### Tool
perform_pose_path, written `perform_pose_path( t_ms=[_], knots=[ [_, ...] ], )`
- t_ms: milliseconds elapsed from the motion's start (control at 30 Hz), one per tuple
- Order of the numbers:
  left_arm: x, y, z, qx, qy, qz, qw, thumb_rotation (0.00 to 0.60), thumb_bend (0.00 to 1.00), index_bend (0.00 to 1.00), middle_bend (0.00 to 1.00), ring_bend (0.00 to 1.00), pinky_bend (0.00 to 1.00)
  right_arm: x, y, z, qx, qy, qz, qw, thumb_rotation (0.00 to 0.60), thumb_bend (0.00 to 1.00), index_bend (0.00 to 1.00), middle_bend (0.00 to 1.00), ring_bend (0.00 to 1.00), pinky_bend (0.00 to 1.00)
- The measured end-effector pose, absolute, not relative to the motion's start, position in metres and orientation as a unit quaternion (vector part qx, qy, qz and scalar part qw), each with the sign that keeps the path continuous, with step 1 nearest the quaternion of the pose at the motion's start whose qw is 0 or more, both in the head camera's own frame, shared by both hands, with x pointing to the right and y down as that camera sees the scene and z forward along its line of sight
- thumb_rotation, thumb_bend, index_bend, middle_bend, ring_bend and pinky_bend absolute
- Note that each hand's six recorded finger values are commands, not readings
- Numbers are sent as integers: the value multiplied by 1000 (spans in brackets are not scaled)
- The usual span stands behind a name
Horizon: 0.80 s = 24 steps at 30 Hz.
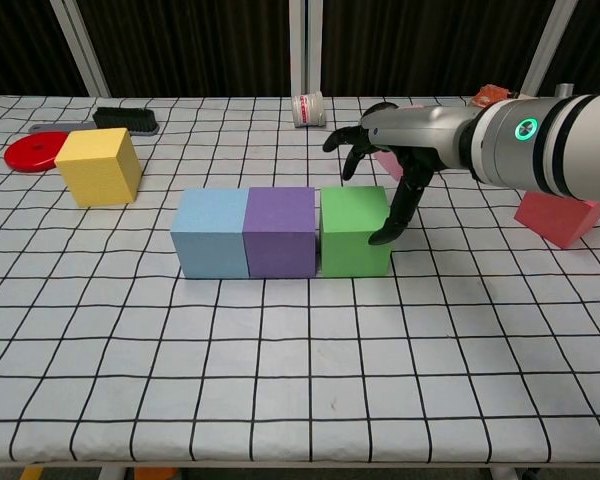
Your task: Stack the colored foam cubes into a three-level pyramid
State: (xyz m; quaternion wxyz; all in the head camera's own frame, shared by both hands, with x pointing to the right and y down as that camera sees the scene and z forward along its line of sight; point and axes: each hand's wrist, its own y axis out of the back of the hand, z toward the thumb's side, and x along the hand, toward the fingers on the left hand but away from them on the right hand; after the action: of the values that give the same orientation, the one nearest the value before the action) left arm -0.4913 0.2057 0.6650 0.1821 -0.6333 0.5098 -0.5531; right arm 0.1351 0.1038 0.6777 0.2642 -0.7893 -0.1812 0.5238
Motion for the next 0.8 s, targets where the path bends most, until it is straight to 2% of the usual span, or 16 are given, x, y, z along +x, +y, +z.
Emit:
perform_pose_path(
  t_ms=[267,800],
  knots=[
    [-493,206,665,-630,504,-559,191,600,158,158,148,34,120,132,104,682,-787,-186,521,272,600,118,0,302,0,0],
    [-491,207,667,-634,502,-558,186,600,157,158,148,34,120,132,105,677,-792,-195,513,269,600,127,0,325,0,0]
  ],
)
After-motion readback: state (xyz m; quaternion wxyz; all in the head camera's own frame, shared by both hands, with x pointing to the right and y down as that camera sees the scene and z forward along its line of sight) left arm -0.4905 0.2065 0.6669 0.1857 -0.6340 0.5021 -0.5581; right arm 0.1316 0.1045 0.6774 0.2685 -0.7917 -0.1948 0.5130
